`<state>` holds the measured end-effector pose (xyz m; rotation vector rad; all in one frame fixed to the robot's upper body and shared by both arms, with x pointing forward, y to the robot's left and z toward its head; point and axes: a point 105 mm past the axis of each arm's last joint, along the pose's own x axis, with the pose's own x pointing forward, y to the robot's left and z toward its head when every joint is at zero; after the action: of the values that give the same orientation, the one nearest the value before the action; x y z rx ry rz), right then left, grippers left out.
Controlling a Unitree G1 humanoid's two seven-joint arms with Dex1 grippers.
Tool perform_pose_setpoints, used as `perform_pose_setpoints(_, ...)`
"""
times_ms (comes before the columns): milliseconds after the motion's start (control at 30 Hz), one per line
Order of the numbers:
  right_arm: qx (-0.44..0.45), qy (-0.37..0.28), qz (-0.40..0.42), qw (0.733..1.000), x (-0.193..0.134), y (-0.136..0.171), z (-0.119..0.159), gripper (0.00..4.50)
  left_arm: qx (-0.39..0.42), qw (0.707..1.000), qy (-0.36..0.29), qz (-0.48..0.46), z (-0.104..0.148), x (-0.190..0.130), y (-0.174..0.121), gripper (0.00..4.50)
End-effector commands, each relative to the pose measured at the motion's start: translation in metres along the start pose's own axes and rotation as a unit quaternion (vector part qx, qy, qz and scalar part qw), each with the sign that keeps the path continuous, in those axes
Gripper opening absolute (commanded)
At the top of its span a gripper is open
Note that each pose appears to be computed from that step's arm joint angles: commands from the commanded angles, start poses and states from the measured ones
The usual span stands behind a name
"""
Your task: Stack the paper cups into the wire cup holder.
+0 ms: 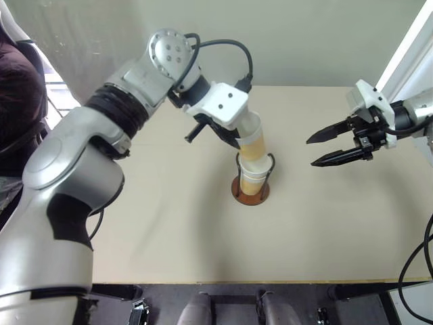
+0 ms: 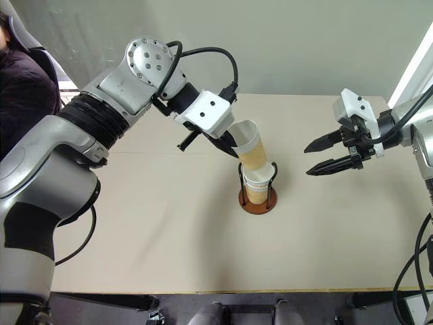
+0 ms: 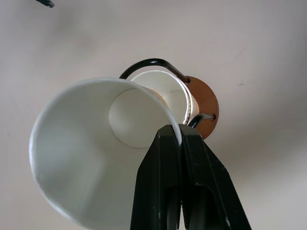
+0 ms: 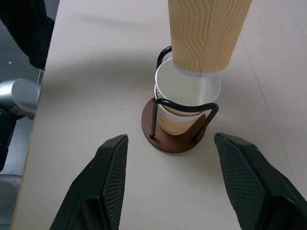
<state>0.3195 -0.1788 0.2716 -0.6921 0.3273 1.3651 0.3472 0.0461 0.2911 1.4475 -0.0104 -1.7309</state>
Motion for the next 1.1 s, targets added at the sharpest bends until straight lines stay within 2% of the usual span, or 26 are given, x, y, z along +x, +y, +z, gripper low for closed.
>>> perform_pose_setpoints(33,-0.022,-0.004,0.001,1.0,-0.003,0.002,0.01,2.91,0.013,1.0,-0.011,-0.011,0.007,-0.001,-0.001,0.05)
perform_pose_setpoints(1033,-0.025,-0.002,0.0,1.0,-0.002,0.005,0.007,2.91,0.028,1.0,-0.008,-0.003,0.005,0.014,0.01,0.05)
perform_pose_setpoints(1100,-0.024,-0.002,-0.001,1.0,-0.003,0.004,0.007,2.91,0.023,1.0,-0.017,0.004,0.007,0.014,0.012,0.42)
